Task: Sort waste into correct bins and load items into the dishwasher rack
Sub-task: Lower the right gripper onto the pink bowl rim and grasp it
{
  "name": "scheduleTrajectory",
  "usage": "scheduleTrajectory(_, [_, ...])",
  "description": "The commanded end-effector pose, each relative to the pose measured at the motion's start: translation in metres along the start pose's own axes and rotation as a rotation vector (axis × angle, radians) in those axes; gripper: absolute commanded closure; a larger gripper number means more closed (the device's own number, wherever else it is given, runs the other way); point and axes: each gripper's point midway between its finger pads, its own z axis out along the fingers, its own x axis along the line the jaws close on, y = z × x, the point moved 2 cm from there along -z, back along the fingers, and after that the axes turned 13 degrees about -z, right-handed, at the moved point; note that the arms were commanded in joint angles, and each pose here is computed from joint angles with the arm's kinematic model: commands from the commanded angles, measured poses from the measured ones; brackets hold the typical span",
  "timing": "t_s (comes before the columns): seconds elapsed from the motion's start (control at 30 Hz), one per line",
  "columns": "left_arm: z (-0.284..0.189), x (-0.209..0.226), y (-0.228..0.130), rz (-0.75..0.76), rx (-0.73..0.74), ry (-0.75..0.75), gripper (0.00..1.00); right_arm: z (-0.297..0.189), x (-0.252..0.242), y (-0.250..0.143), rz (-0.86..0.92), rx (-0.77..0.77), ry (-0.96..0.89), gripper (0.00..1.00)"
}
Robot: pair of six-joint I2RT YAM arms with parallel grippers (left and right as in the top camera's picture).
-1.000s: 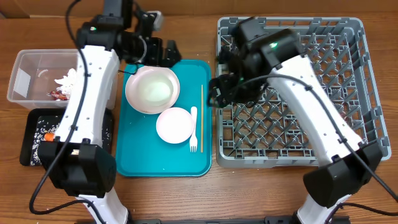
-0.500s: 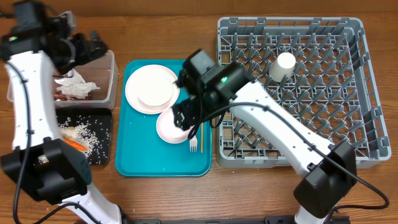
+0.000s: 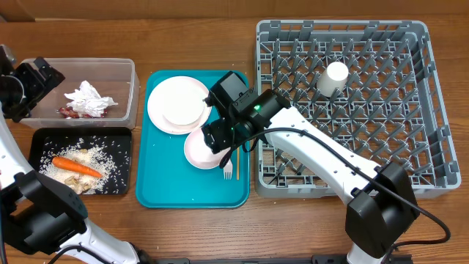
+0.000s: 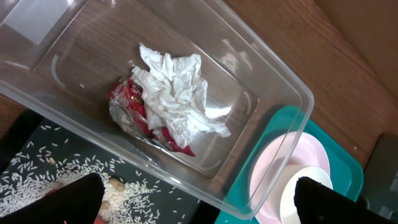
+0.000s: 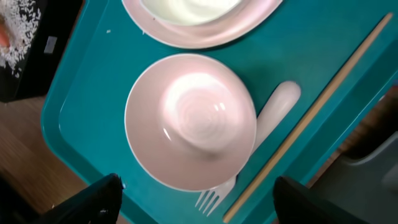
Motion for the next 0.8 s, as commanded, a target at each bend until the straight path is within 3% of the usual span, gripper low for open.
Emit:
scheduleTrajectory(0.0, [0.003, 0.002, -0.001, -0.012, 0.009, 0.007, 0.0, 0.0, -0.006, 0.005, -0.009, -0.024, -0.04, 0.2])
scheduleTrajectory(0.63, [0.004, 0.001, -0.002, -0.01, 0.011, 0.007, 0.0, 0.056, -0.016, 0.003, -0.219, 0.03, -0.048, 0.24])
scheduleTrajectory(0.77, [0.004, 0.001, -0.002, -0.01, 0.011, 0.007, 0.0, 0.058, -0.018, 0.006, -0.225, 0.019, -0.057, 0.3])
